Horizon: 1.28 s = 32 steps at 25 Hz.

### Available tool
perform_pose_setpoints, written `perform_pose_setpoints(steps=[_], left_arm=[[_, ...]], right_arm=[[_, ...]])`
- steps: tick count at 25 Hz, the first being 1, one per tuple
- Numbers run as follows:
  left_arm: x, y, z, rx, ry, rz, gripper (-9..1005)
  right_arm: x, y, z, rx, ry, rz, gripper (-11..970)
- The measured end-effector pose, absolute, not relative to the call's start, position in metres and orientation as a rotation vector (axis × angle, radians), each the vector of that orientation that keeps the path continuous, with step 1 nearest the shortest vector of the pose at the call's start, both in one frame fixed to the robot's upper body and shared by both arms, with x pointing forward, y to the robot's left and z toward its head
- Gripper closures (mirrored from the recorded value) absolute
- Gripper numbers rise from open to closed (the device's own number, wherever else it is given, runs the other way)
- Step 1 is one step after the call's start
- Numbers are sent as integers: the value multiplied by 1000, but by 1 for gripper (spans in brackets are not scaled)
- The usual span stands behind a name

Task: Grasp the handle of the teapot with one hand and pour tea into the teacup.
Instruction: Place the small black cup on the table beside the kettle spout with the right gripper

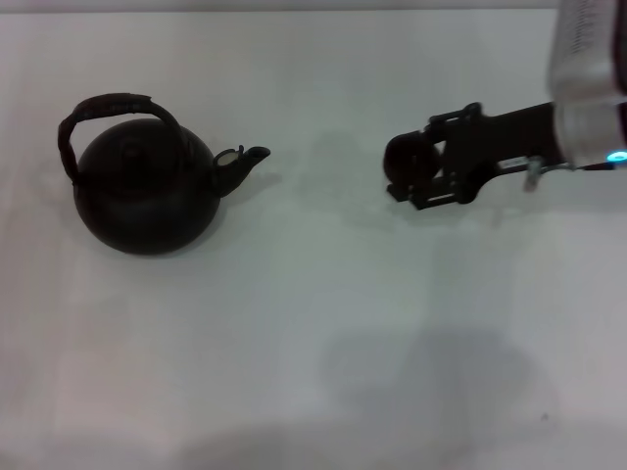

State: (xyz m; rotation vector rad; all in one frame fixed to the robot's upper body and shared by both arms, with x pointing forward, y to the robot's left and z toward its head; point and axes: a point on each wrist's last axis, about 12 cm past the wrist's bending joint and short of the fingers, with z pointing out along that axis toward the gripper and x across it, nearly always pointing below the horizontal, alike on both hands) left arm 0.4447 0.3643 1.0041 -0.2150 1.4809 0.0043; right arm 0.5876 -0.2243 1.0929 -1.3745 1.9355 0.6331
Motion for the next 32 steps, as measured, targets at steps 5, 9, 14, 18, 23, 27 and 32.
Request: perform_pose_setpoints(steps=[5, 9, 14, 18, 23, 27, 32], left_arm=[[445, 362, 1004, -215, 1482, -9, 149], [445, 361, 1004, -218, 1482, -15, 149], [445, 361, 1003, -220, 1483, -18, 150], [445, 360, 1003, -220, 1482, -20, 150], [446, 358, 1003, -224, 1482, -31, 150], [447, 357, 1003, -223, 1481, -33, 150], [448, 357, 1003, -222, 1481, -35, 150]], right_arm=[[591, -202, 1078, -1457, 1925, 515, 245], [591, -193, 1069, -1464, 1930, 479, 245], [590, -191, 1066, -1426, 1943, 499, 246], [590, -195, 1063, -1393, 1966, 496, 246], [588, -198, 1056, -1377, 2005, 503, 246], [588, -198, 1055, -1375, 2008, 501, 246], [587, -198, 1055, -1377, 2007, 501, 246]])
